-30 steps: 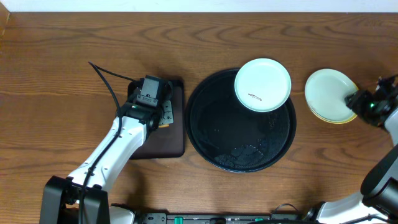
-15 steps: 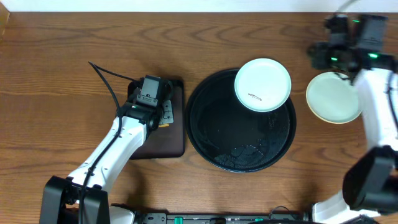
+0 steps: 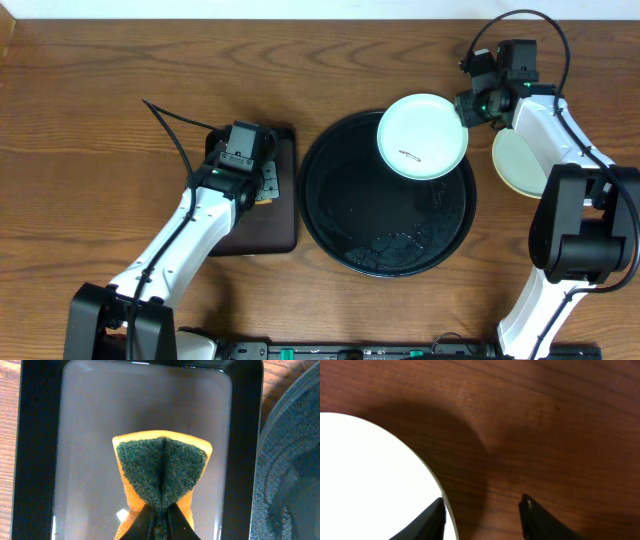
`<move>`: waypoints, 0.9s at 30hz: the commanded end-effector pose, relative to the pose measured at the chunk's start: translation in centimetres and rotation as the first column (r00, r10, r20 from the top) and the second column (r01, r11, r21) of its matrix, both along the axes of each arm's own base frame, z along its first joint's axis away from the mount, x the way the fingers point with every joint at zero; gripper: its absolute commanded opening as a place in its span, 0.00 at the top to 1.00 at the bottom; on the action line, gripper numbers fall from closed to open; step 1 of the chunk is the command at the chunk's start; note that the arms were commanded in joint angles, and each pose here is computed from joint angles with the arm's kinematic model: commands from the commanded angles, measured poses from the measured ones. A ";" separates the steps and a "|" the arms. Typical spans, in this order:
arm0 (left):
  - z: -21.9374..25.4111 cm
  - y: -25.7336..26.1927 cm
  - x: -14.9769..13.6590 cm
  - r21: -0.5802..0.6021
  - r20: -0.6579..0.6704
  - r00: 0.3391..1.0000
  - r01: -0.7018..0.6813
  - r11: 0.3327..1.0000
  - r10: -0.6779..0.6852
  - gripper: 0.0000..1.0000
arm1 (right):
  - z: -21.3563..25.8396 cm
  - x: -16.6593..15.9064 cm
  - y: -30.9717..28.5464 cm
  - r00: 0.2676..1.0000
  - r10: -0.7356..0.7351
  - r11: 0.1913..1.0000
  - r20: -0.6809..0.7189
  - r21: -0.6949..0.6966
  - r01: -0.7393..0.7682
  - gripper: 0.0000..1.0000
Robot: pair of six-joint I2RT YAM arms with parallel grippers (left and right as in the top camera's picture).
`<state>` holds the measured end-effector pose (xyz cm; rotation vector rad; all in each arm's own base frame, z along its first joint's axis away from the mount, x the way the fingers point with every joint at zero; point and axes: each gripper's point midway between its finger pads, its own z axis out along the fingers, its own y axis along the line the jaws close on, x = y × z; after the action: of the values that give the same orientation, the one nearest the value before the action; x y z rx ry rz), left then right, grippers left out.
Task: Clean dirty plates on tray and stack at the side
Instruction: 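Release the plate and move right gripper to the remaining green plate, then drag the last green plate toward tray center and grip its rim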
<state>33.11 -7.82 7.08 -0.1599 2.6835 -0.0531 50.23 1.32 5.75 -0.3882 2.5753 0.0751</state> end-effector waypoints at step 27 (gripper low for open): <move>-0.9 0.7 -0.4 0.032 -0.019 1.000 -0.005 0.999 0.006 0.91 | -2.8 -3.9 1.8 0.985 0.039 0.996 -0.171 0.080 -0.026 0.97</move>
<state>33.08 -7.81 7.04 -0.1599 2.6846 -0.0526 47.18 2.48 4.00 -0.4242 2.6876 0.1937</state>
